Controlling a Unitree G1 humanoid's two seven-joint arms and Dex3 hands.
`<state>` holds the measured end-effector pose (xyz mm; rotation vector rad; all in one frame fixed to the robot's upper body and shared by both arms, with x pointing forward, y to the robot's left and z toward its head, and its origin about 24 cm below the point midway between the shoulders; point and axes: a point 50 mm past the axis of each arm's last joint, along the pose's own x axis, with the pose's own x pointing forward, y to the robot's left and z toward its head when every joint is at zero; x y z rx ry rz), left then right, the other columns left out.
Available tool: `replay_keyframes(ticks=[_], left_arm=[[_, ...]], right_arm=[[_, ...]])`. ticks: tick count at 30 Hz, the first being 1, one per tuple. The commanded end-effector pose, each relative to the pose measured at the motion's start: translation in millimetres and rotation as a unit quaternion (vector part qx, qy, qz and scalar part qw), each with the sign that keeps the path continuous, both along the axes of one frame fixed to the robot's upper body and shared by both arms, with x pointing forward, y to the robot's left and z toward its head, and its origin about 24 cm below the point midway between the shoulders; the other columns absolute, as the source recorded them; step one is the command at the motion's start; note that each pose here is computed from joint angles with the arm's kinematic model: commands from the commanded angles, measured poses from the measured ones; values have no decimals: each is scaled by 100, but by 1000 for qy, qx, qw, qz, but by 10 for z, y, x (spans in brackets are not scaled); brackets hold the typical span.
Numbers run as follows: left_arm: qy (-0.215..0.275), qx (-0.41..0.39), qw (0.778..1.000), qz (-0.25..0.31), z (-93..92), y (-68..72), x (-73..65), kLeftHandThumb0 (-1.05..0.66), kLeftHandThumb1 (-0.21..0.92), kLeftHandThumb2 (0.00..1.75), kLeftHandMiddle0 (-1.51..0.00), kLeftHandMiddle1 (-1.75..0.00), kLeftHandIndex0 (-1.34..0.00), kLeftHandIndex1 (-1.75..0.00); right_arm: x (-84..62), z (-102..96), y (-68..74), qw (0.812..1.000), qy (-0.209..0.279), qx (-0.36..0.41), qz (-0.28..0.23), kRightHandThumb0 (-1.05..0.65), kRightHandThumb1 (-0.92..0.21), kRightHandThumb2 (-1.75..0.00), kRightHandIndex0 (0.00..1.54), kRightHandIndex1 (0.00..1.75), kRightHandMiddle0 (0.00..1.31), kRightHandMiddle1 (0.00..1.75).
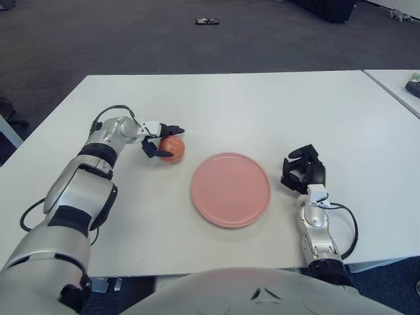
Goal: Put the apple into the plate.
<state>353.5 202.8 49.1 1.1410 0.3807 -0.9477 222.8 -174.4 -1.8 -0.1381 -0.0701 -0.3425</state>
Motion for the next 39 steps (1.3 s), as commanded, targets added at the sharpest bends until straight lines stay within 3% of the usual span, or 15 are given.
replay_keyframes(ticks=[1,10,14,19,27,32,39], left_arm=[[-1,-10,1000,22,-144,4,-62,-84,53,89,0,-25,0,-46],[-36,-29,997,54,-279,-63,-102,-83,46,92,0,-30,0,-48],[-96,7,995,30,-409,-181,-162,-80,38,97,0,-31,0,-49],[-170,37,985,-19,-452,-296,-207,-82,36,99,0,-32,0,-47],[-226,78,967,-92,-476,-419,-265,-87,44,93,0,-29,0,-29],[-238,94,958,-125,-525,-463,-313,-89,50,88,0,-36,0,-34],[-239,118,949,-167,-545,-494,-342,-96,64,76,0,-28,0,-32]], right_arm=[[-12,7,8,1000,-2,2,-4,-42,-52,-107,67,149,45,175],[-23,15,14,1000,-3,0,-6,-41,-53,-106,65,146,44,175],[-28,21,20,1000,-7,-2,-3,-41,-53,-106,66,145,44,175],[-30,25,27,1000,-7,-1,0,-41,-53,-106,66,144,44,175],[-30,32,33,1000,-13,0,3,-41,-53,-106,67,141,44,175],[-40,29,28,1000,-11,2,1,-41,-54,-104,66,139,43,175],[-44,43,31,1000,-20,1,2,-41,-55,-104,66,138,43,175]])
